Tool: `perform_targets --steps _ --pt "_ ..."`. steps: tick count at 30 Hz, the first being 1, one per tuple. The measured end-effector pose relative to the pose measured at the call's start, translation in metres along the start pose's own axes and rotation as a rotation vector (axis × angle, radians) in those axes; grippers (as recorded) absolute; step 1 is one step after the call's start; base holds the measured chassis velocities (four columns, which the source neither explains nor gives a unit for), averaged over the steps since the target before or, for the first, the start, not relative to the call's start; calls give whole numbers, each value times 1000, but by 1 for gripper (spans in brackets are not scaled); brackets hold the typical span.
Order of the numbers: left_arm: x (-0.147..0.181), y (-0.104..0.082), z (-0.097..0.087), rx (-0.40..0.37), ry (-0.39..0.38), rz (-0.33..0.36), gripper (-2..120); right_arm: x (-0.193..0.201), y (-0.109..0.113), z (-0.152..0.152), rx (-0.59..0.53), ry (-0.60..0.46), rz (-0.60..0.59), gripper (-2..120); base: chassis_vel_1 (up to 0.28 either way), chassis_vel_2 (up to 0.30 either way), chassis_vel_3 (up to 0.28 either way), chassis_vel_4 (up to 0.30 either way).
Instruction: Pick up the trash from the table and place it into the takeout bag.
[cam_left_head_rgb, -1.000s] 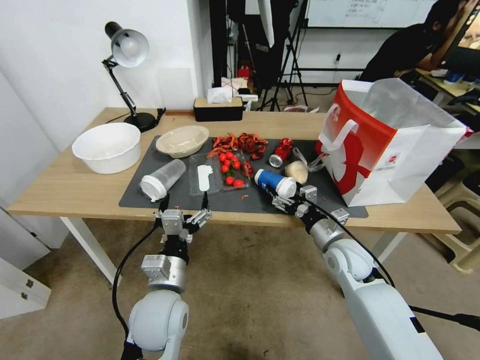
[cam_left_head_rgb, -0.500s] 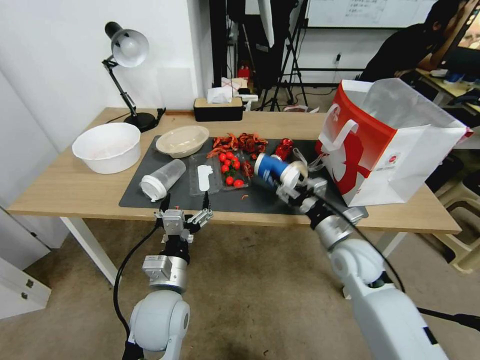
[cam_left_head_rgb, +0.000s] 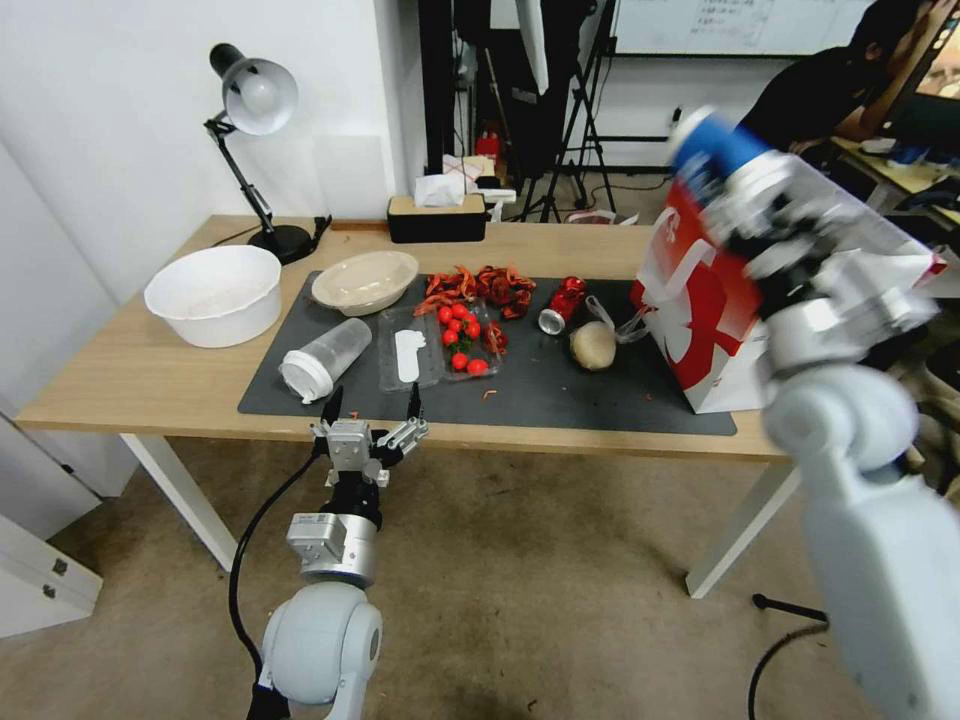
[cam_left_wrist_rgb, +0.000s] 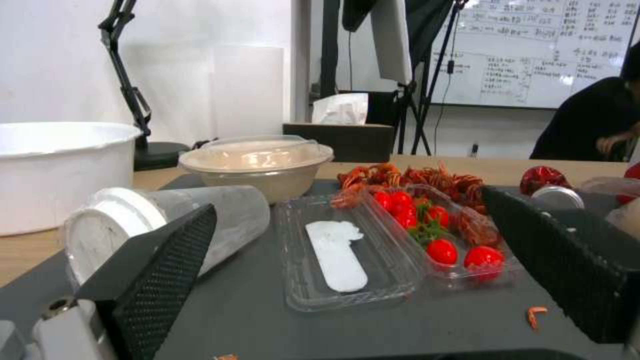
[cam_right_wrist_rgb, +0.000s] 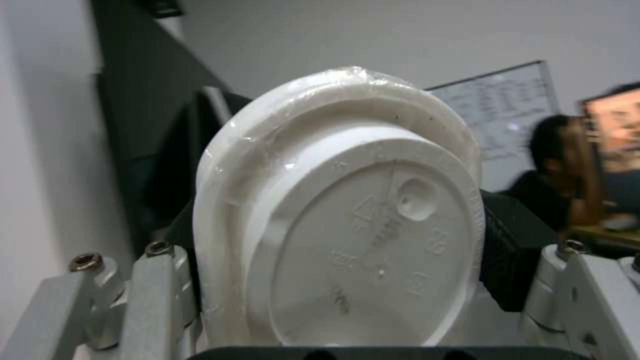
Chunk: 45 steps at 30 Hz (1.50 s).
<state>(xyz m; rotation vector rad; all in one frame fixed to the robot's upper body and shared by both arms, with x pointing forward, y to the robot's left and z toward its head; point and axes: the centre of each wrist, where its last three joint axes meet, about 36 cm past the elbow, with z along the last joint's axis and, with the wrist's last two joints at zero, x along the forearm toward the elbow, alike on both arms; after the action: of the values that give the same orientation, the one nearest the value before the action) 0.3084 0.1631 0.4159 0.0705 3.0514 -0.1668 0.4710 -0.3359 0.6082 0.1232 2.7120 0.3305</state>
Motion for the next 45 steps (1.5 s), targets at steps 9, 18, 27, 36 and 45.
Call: perform_targets --steps 9,18,27,36,45 --pt "-2 0 1 -3 -1 1 99 -3 -4 -3 80 118 164 77 0 0 0 0" --pt "-2 0 3 -5 2 2 99 -5 -2 -3 97 150 186 100 0 0 0 0" --pt "-2 -1 3 -7 0 4 99 9 3 -7 -97 28 -56 100 0 0 0 0" --pt "-2 -1 2 -6 -6 5 99 89 26 32 -20 35 -359 100 0 0 0 0" --pt "-3 -1 7 -5 -10 8 99 208 37 117 271 138 -354 100 0 0 0 0"
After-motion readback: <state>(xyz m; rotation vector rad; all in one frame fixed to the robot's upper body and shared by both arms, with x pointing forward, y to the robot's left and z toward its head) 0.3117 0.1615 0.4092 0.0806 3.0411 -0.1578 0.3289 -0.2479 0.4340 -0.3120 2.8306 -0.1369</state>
